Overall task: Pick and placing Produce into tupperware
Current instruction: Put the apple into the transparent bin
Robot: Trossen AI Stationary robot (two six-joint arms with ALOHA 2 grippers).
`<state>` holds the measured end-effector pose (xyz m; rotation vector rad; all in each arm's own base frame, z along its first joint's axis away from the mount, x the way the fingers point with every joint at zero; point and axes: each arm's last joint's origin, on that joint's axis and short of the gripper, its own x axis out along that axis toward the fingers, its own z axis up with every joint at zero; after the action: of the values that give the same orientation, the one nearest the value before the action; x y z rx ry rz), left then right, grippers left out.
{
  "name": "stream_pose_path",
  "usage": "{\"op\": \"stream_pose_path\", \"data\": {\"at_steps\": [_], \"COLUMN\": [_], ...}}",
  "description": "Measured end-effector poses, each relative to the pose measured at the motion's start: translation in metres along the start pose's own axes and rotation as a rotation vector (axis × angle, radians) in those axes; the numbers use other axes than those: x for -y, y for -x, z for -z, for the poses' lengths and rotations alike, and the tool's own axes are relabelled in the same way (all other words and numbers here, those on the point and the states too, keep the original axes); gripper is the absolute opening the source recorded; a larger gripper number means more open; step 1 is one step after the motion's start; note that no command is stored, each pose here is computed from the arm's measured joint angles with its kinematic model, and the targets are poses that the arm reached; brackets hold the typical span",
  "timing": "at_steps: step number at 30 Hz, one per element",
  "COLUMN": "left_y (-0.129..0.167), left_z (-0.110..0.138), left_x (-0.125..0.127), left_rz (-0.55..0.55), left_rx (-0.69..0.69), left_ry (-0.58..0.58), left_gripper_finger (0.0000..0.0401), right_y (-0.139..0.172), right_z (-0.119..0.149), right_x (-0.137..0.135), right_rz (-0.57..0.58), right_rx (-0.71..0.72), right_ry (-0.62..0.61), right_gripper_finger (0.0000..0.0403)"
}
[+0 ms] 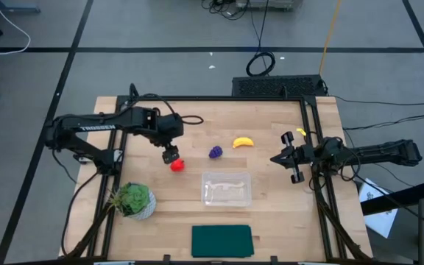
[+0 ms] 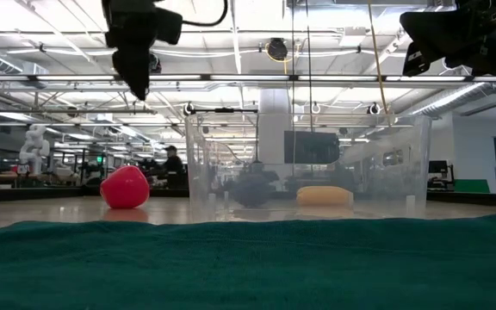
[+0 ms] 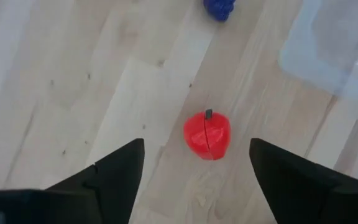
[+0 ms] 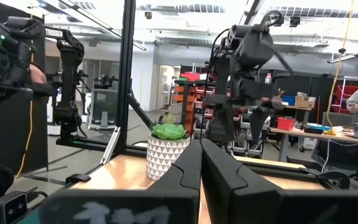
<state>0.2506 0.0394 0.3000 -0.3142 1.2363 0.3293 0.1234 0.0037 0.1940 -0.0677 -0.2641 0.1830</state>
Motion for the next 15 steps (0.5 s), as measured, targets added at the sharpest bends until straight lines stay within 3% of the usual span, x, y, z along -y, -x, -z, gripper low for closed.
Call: {"op": "stream_pose_path", "data": {"at_steps": [15], "left_y": [-0.047], "left_z": [0.023], "left_x": [0.008], "left_rz": [-0.024], "left_rx": [-0.042], "left_ry": [0.082], "left_gripper_finger": [0.0299], "right_y": [0.0], "right_z": [0.0], "right_x": [0.0], "right_rz": [0.0], "right_rx": [0.001], "right_ry": [0.0], "right_gripper_finger": [0.0]}}
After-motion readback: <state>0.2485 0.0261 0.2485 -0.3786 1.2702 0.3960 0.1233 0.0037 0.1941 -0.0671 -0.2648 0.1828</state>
